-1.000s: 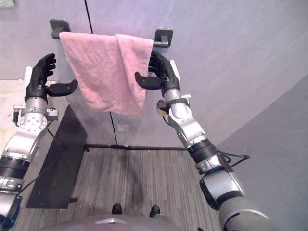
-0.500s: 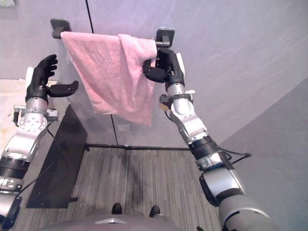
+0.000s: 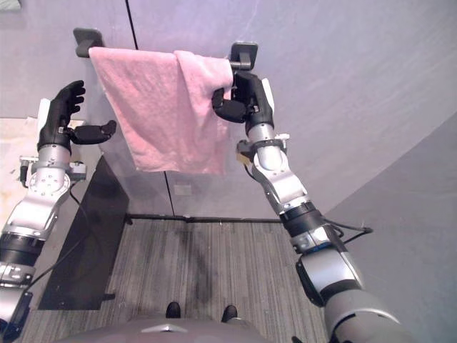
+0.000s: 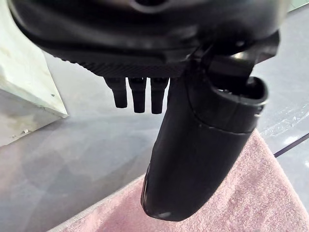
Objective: Organize the bathroom.
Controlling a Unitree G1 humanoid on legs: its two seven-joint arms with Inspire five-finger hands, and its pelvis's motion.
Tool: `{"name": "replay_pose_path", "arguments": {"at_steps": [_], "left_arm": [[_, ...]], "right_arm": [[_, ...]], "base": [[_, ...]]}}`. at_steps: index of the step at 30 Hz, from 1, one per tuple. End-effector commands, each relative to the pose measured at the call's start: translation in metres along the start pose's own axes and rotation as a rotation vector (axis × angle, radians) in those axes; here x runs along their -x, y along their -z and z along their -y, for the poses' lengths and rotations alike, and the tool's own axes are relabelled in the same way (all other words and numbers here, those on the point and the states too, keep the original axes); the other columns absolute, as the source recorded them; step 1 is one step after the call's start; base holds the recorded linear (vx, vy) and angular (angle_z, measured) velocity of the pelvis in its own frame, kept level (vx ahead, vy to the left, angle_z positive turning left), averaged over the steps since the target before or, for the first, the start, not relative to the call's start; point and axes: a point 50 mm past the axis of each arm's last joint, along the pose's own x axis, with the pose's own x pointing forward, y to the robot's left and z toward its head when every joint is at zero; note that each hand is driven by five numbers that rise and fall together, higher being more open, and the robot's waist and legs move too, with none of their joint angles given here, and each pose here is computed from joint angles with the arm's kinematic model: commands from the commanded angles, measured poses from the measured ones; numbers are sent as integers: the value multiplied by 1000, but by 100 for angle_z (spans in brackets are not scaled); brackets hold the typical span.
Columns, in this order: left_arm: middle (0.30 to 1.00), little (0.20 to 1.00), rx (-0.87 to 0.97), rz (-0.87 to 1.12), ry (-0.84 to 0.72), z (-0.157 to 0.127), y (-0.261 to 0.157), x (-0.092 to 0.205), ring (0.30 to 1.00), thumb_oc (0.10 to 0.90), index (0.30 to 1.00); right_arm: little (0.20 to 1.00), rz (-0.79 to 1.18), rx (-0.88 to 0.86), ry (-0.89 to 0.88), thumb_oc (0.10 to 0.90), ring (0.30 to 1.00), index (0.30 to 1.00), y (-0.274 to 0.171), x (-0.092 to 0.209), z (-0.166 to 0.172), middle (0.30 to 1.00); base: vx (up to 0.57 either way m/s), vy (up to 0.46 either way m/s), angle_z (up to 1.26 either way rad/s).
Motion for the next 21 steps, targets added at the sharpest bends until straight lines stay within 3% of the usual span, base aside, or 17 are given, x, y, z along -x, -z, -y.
{"name": "replay_pose_path", "arguments": {"at_steps": [1, 6, 19, 21], "left_arm": [[900, 900, 91, 208, 10, -10, -41, -11, 900, 800, 900], [900, 900, 219, 155, 73, 5, -45, -22, 900, 800, 900], [900, 900, 265, 167, 63, 8, -52, -37, 900, 800, 900], [709, 709, 283, 156, 46, 7, -51, -38, 709, 673, 709]], "right_arm": [[300, 187, -31, 13, 400, 300, 300, -25, 1, 6, 300], [300, 191, -37, -11, 400, 300, 300, -22, 5, 0, 300], [300, 197, -48, -47, 400, 300, 300, -22, 5, -5, 300], [300, 194, -45, -55, 400, 300, 300, -21, 6, -6, 300]], "base": [[0, 0, 0], [0, 0, 0], [-2, 2, -2], [0, 0, 0]]}}
